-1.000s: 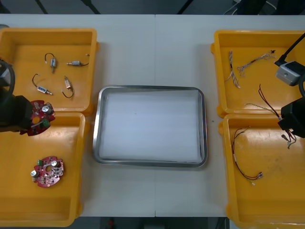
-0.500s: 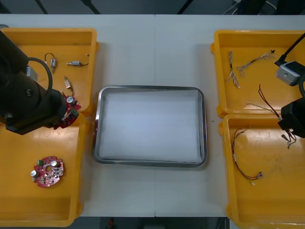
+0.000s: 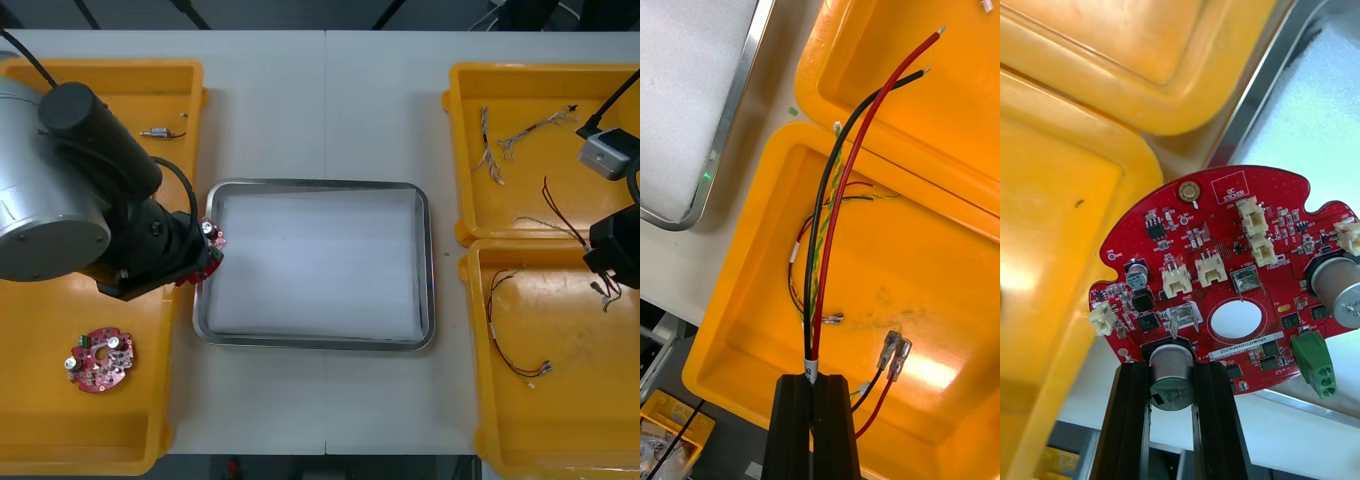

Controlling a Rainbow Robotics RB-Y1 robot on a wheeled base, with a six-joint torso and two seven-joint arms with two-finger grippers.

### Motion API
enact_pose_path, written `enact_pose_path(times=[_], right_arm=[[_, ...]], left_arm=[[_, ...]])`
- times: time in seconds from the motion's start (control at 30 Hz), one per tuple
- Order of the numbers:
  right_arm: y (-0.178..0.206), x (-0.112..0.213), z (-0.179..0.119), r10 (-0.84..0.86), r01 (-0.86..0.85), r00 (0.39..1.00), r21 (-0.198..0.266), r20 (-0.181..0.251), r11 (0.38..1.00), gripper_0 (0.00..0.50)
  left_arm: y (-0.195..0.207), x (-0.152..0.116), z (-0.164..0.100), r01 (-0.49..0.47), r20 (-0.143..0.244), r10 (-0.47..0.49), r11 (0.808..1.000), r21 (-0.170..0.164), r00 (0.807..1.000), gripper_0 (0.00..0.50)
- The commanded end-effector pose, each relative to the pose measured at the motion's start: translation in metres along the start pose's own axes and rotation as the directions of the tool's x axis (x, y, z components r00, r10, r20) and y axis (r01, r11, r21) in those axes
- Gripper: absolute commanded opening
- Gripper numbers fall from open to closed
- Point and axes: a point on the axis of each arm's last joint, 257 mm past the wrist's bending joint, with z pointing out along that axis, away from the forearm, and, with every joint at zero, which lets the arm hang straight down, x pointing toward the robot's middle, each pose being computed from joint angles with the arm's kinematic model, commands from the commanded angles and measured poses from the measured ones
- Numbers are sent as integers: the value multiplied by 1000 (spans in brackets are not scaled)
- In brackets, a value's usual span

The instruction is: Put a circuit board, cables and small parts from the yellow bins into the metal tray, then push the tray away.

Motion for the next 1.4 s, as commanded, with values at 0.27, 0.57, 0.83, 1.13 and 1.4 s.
enact_pose_path(times=[0.27,0.57,0.83,1.13,1.4], right_arm=[[-13,-4,-15,-37,36,999,58,25,998,0],[-13,-4,-15,-37,36,999,58,25,998,0],[-13,-4,-15,-37,36,999,58,25,998,0],[-13,-4,-15,-37,36,999,58,25,998,0],[-13,-4,-15,-37,36,999,58,25,998,0]], left_arm=[[-51,30,9,-3,16,2,998,67,1000,0],[-61,40,34,-19,43,16,998,58,999,0],[-65,51,48,-31,31,30,998,49,999,0],[-69,58,64,-42,39,40,998,50,998,0],[-67,55,76,-24,30,23,999,31,999,0]])
